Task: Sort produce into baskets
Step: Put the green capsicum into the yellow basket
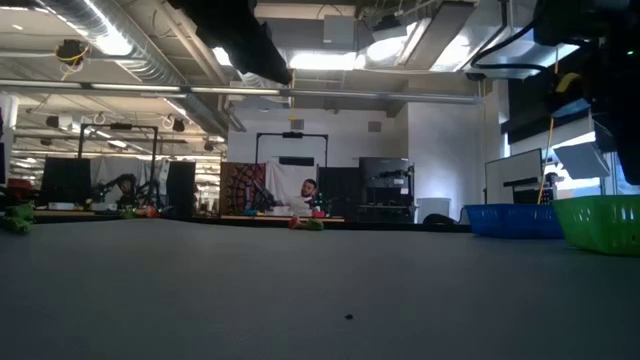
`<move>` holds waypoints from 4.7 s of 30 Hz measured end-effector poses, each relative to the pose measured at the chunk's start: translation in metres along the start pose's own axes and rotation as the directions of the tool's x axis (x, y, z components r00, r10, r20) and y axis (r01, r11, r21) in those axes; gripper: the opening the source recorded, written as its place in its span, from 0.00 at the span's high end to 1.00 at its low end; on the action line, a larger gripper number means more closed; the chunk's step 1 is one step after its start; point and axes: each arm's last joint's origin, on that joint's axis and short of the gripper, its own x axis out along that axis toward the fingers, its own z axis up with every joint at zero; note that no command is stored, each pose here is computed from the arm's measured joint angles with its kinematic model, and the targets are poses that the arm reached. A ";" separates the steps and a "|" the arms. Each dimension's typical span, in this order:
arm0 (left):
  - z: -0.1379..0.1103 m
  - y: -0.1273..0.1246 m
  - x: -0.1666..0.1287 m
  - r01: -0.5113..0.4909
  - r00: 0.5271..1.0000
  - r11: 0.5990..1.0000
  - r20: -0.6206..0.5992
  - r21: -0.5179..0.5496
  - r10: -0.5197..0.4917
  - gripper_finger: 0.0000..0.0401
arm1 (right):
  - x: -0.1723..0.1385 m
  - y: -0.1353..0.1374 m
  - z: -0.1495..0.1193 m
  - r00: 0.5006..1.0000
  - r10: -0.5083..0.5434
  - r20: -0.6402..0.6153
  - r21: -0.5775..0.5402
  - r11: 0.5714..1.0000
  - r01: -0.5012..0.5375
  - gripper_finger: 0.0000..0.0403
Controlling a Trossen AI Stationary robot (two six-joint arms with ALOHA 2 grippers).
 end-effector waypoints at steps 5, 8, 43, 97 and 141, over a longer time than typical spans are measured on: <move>0.001 0.000 0.000 0.000 1.000 1.000 0.007 0.000 0.000 0.60 | 0.000 0.002 0.001 1.000 0.025 0.014 -0.001 1.000 -0.025 0.58; 0.001 0.000 0.000 0.000 1.000 1.000 0.008 -0.001 0.000 0.60 | -0.001 0.009 0.005 0.995 0.091 0.050 -0.013 0.996 -0.090 0.55; -0.058 0.036 -0.033 -0.249 0.718 0.962 -0.688 -0.113 0.104 0.40 | -0.020 0.050 0.032 0.789 0.508 0.345 -0.354 0.849 -0.392 0.54; -0.181 0.057 0.020 -0.178 -0.006 0.983 -0.999 -0.050 -0.051 0.43 | -0.021 0.049 0.034 0.782 0.472 0.407 -0.401 0.861 -0.312 0.54; -0.099 0.071 -0.005 -0.242 0.363 0.966 -0.932 -0.096 -0.001 0.87 | -0.021 0.050 0.033 0.783 0.488 0.386 -0.385 0.856 -0.344 0.54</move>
